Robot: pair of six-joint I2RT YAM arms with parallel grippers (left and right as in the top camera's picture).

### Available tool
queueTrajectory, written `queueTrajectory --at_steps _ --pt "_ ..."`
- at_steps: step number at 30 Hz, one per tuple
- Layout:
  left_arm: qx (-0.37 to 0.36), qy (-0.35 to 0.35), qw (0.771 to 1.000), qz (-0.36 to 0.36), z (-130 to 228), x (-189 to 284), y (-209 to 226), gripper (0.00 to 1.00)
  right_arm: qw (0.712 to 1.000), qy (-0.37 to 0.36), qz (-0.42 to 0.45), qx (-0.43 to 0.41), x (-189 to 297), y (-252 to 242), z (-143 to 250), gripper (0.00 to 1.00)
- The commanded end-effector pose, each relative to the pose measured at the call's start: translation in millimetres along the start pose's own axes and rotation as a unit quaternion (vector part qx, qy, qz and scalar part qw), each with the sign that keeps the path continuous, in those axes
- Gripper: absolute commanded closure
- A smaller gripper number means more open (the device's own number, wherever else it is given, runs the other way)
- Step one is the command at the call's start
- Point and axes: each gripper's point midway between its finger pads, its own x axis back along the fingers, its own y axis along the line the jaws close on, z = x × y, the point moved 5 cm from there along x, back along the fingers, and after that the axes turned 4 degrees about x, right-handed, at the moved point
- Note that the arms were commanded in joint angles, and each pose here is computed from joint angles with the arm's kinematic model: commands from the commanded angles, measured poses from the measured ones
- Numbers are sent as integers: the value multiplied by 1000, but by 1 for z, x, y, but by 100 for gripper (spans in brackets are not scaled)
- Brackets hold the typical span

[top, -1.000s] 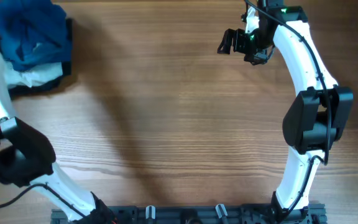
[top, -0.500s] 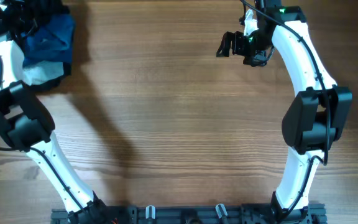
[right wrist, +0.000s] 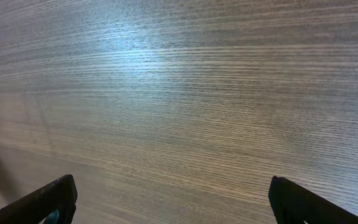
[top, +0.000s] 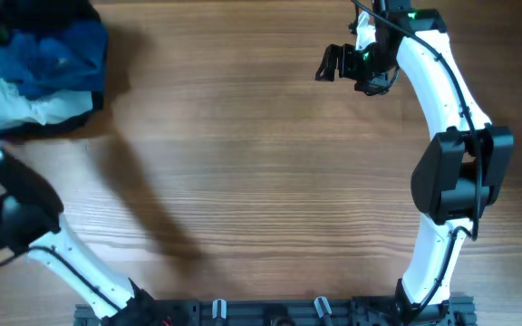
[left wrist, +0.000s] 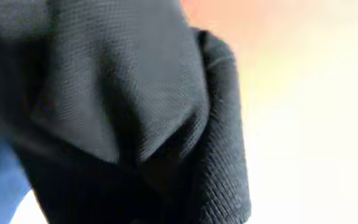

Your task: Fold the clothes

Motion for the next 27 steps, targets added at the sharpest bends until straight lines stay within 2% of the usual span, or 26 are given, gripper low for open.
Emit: queueTrajectory --at_steps 1,5,9,13,14,15,16,17,18,19,22,27 --pt "-62 15 998 -29 6 31 1 96 1000 -15 4 17 10 6 -4 1" --pt "-35 -12 989 -144 0 49 48 96 1000 -14 -6 17 10 8 -3 1" --pt "1 -67 956 -286 -5 75 92 96 1000 -13 -9 13 10 9 -3 1" --pt "10 -85 946 -312 -11 86 101 94 1000 -13 -9 13 10 9 -3 1" --pt "12 -88 946 -311 -13 88 101 89 1000 -13 -9 13 10 9 -3 1" --pt "14 -91 946 -311 -16 91 102 74 1000 -12 -9 10 10 9 -2 0" --pt "16 -94 946 -311 -17 93 103 50 1000 -12 -9 5 10 9 -2 1" --pt "17 -97 945 -311 -20 96 103 17 1000 -13 -9 5 10 9 -3 0" --pt "14 -99 946 -310 -22 98 103 4 1000 -13 -9 5 10 9 -3 0" --pt "7 -100 946 -309 -24 99 103 0 1000 -14 -10 6 10 9 -3 0" --pt "9 -111 948 -300 -32 106 102 0 1000 -15 -10 6 10 9 -3 0" --pt "14 -97 964 -249 -39 116 93 0 1000 -15 -10 6 10 9 -4 0"
